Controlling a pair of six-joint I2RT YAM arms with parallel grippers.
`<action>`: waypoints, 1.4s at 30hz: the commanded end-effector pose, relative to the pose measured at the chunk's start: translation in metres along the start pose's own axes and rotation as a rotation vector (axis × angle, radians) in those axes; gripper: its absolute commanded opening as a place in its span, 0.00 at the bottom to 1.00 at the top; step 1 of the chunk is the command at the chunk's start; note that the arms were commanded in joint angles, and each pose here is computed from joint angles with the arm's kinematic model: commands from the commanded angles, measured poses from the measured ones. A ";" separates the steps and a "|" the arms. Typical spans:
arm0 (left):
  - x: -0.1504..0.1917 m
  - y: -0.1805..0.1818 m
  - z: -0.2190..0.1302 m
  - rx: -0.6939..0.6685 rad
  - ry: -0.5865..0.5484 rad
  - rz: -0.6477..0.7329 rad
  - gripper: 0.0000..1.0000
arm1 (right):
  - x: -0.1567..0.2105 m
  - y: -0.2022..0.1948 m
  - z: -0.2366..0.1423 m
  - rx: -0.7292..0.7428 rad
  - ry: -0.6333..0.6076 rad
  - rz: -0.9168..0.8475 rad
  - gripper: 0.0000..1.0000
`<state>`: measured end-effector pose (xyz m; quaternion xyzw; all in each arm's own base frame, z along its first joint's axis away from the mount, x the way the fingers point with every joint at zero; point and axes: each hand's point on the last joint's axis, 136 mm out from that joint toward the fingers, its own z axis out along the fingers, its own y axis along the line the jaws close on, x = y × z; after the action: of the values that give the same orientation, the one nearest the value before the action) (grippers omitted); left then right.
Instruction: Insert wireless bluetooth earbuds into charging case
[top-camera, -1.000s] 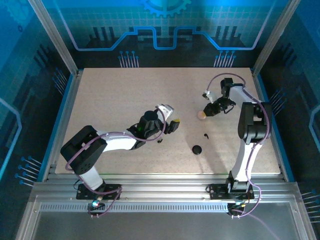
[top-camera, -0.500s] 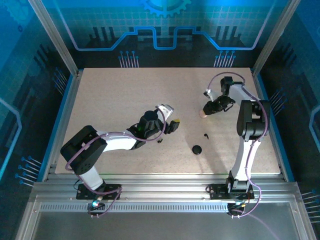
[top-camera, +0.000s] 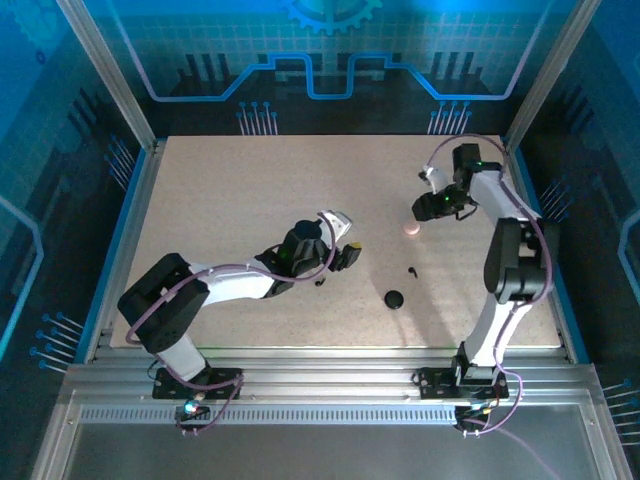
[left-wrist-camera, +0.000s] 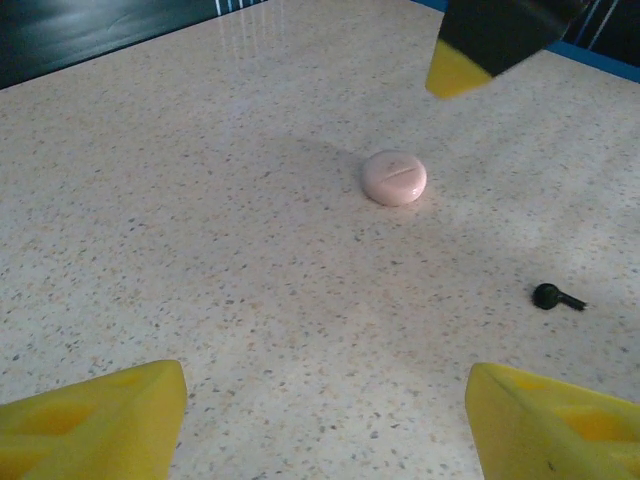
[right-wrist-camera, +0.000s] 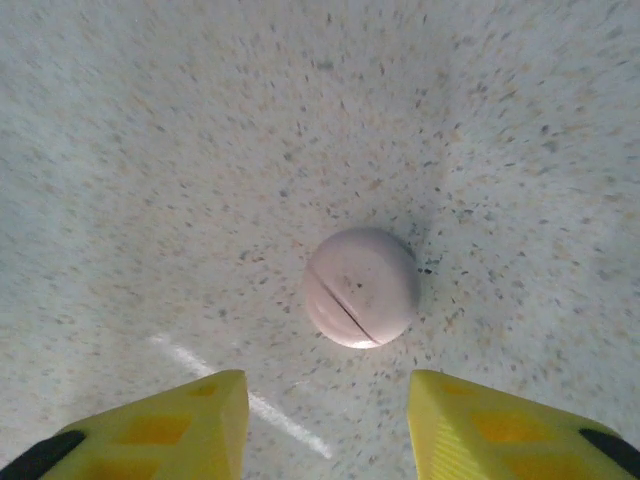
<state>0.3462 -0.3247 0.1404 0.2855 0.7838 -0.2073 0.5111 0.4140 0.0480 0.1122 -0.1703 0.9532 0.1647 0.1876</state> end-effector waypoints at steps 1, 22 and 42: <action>-0.017 0.001 -0.012 -0.036 0.004 -0.020 0.74 | 0.001 0.014 -0.031 0.000 -0.076 0.144 0.50; 0.034 0.048 -0.055 -0.274 0.184 -0.264 0.76 | 0.180 0.133 -0.005 0.112 0.413 0.709 0.68; 0.049 0.058 -0.056 -0.288 0.220 -0.284 0.77 | 0.196 0.136 0.062 0.204 0.569 0.678 0.61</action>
<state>0.3337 -0.2424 0.1195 0.1259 0.8842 -0.1345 0.4292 0.2047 0.1342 0.0146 0.1401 0.9789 0.0710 -0.1307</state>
